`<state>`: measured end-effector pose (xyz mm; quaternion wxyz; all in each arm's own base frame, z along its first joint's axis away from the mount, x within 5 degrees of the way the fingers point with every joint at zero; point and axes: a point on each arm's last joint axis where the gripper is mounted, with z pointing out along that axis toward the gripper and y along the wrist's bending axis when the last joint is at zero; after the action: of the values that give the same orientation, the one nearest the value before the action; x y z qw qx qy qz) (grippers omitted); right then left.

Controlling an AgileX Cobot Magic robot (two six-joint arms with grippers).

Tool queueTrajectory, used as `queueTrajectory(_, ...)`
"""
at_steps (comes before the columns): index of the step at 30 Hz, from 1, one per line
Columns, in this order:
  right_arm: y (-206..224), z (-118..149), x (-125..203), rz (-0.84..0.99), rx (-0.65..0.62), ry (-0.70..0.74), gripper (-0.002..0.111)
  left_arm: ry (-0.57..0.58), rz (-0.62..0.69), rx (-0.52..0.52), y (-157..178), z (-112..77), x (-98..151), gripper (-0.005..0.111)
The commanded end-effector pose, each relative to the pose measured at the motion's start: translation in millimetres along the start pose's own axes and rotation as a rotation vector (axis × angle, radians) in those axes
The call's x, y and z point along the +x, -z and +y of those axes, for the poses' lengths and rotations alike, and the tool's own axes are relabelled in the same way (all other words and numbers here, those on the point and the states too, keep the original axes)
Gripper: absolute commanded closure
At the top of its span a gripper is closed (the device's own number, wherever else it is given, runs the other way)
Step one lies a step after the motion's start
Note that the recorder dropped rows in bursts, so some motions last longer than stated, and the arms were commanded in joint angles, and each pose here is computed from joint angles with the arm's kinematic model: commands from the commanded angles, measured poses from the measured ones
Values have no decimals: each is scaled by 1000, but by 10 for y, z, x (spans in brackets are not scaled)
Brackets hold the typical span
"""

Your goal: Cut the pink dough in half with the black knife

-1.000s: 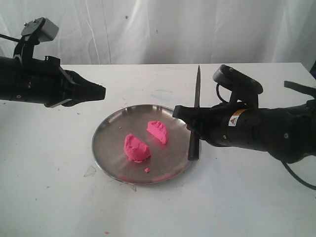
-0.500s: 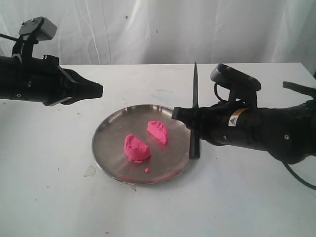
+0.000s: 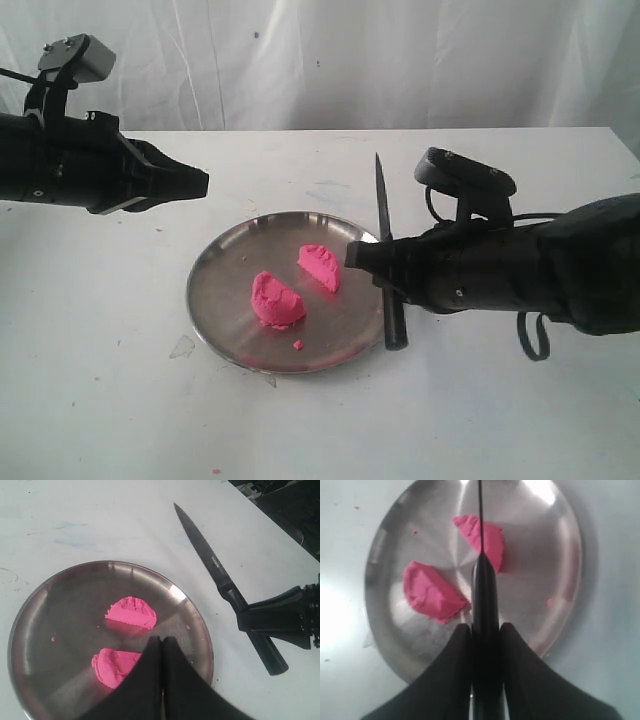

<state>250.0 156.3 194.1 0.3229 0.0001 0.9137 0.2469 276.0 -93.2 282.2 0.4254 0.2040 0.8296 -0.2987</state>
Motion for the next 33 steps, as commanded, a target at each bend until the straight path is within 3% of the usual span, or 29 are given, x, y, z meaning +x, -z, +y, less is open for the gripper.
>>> queueTrajectory(1,8,94,18,28,-110,-52,108,27,-15,11,21,-21,-2,107)
queueTrajectory(12,-34,-127,-90,18,-78,-149,108,27,-18,-1,21,-10,-5,107)
queueTrajectory(15,-28,-173,-105,8,-75,0,108,28,-21,-10,21,-1,-7,107)
queueTrajectory(22,-42,-246,-80,7,58,72,108,28,-21,-10,21,-1,-7,107)
queueTrajectory(33,4,-183,-80,19,25,255,108,28,-20,-9,21,-2,-7,107)
